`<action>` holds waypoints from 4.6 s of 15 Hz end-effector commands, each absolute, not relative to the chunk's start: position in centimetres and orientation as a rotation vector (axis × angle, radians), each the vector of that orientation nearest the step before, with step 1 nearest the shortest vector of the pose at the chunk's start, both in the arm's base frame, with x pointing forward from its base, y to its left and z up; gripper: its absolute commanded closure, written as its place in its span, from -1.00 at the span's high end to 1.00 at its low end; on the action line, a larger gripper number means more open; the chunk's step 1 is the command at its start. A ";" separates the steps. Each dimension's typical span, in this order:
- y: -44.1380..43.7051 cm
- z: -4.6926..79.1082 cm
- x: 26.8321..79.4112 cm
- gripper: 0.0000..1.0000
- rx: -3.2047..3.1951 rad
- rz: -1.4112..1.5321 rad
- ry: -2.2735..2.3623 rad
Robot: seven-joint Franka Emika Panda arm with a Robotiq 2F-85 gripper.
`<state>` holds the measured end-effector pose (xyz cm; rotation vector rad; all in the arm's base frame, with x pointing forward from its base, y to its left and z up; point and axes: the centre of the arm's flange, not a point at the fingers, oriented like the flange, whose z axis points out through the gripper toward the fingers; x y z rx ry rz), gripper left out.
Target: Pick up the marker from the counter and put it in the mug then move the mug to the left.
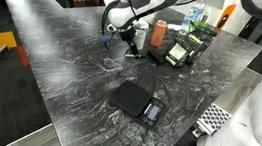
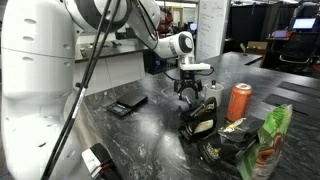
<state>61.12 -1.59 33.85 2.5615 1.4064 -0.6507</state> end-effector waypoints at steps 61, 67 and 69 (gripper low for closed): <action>-7.7 57.9 55.6 -0.94 2.906 0.716 0.652; -11.9 56.9 55.7 -0.94 2.933 0.795 0.326; -13.3 56.1 55.6 -0.94 2.950 0.803 0.240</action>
